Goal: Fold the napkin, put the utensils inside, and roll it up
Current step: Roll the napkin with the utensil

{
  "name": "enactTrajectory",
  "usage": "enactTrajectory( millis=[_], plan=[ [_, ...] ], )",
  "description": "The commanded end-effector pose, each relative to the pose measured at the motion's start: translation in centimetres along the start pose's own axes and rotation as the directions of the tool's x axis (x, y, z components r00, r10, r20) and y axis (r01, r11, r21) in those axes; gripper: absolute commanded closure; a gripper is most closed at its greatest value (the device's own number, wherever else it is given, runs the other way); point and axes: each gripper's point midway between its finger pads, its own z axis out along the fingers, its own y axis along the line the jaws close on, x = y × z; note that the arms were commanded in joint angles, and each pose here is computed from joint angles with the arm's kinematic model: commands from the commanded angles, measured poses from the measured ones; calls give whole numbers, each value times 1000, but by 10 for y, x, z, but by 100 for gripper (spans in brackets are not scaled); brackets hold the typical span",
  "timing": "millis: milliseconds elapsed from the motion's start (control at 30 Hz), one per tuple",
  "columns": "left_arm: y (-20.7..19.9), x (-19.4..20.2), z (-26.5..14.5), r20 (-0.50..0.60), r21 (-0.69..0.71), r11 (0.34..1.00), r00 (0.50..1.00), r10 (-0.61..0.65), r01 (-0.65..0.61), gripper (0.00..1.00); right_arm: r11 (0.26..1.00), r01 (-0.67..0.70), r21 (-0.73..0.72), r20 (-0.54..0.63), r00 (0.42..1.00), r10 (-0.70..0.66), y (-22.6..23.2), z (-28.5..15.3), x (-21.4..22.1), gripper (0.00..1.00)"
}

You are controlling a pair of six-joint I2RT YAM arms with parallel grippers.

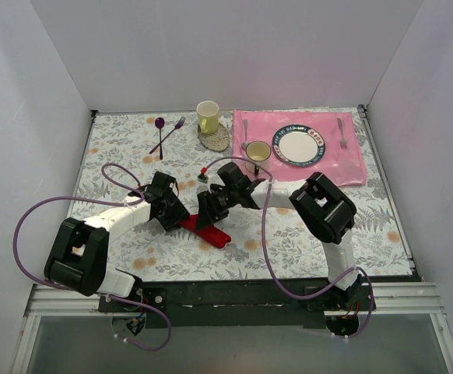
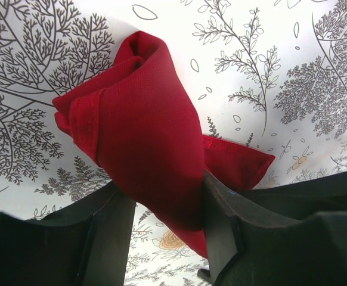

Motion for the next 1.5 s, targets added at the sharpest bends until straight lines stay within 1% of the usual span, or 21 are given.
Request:
enactTrajectory(
  millis=[0,67,133,167,267,367,567,700,733,800,933,967,1033,1067,1100,1167,1233,1267,1333,1367,1467],
  plan=[
    [4,0,-3,16,-3,1000,1000,16,-16,57,904,185,385,-30,982,-188,-17,-29,-17,29],
    [3,1,-4,10,-1,1000,1000,16,-16,58,838,231,494,-51,970,-237,-16,-33,-18,25],
    [2,0,-5,9,1,1000,1000,17,-17,58,785,292,546,-59,948,-312,-5,-37,-25,22],
    [2,0,-5,9,1,1000,1000,16,-16,58,735,323,596,-73,934,-350,-3,-35,-24,21],
    [-4,4,-7,-18,22,1000,1000,13,-12,59,636,403,658,-108,887,-450,7,-31,-24,17],
    [-3,5,-7,-26,20,1000,1000,10,-9,58,595,446,668,-140,861,-488,14,-20,-20,15],
    [-4,9,-6,-48,20,1000,999,-3,4,57,562,487,668,-199,845,-496,13,0,-7,16],
    [-7,10,-7,-58,26,1000,998,-5,7,57,522,490,698,-247,849,-467,-7,6,2,25],
    [-8,10,-7,-58,30,1000,998,-5,7,56,522,490,698,-251,850,-462,-9,7,3,32],
    [-9,9,-9,-57,34,999,998,-8,10,53,511,490,706,-266,852,-450,-15,10,4,34],
    [-12,7,-13,-53,39,999,999,-9,11,44,522,481,704,-249,856,-454,-14,9,5,44],
    [-12,7,-14,-50,39,999,999,-9,11,42,542,477,692,-234,858,-457,-11,10,3,45],
    [-13,4,-17,-36,37,999,999,-19,20,31,583,457,671,-215,873,-437,-10,10,6,49],
    [-15,0,-22,-20,47,999,1000,-24,25,27,636,439,634,-198,888,-416,-10,11,7,50],
    [-13,-2,-24,-9,39,999,1000,-28,28,3,676,422,604,-166,896,-411,-6,12,4,50],
    [-22,-11,-37,28,78,996,999,-34,32,2,793,344,502,-126,937,-327,-6,13,13,53],
    [-25,-16,-46,55,97,995,998,-35,30,2,859,298,417,-71,953,-296,-2,17,11,55],
    [-28,-24,-52,97,109,994,995,-38,28,2,910,231,345,-68,973,-221,-4,16,20,56],
    [-29,-27,-57,108,113,993,993,-40,27,2,944,187,271,-31,982,-186,-2,19,15,60],
    [-30,-26,-58,104,117,993,994,-39,27,2,969,126,211,-43,992,-119,-4,18,22,60],
    [-28,-21,-52,81,115,993,996,-42,33,2,994,48,97,-24,999,-46,0,19,20,62]
  ],
)
